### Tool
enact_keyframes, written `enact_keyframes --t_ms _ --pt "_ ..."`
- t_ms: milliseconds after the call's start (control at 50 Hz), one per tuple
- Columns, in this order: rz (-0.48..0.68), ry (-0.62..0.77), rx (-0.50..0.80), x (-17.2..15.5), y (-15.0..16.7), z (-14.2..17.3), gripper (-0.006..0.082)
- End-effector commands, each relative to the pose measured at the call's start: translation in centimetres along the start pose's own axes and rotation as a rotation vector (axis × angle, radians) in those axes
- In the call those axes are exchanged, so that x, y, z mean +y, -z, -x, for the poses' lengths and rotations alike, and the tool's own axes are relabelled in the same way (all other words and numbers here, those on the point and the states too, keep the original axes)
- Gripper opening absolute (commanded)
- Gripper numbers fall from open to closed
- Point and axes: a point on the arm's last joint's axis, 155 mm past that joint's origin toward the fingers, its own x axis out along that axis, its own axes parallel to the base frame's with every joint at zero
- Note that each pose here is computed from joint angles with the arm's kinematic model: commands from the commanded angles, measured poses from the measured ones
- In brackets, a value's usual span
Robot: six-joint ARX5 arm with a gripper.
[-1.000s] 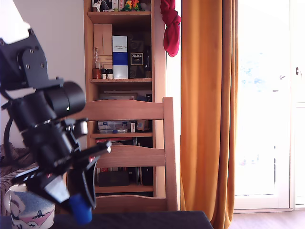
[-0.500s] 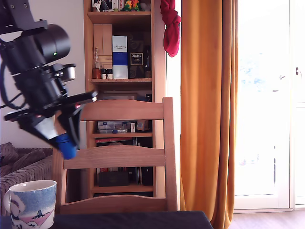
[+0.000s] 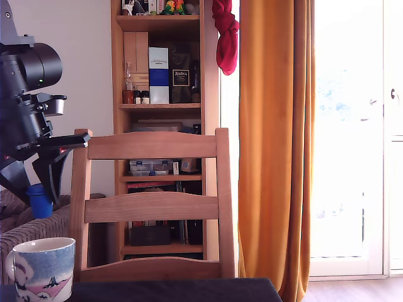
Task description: Pick the blue coffee capsule and place it inside the blue coffee cup
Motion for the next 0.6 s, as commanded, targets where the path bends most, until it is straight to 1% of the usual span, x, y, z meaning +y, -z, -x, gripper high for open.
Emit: enact_keyframes --t_ms 0,120,440,580 --pt "-0.003 -0.010 0.013 0.5 0.4 -0.5 0.0211" --pt "0.003 -0.016 0.021 1.1 0.4 -1.2 0.0211" --pt "0.005 -0.011 0.073 1.1 1.5 -4.0 0.0211" --pt "0.006 -0.009 0.118 1.1 2.7 -5.4 0.0211"
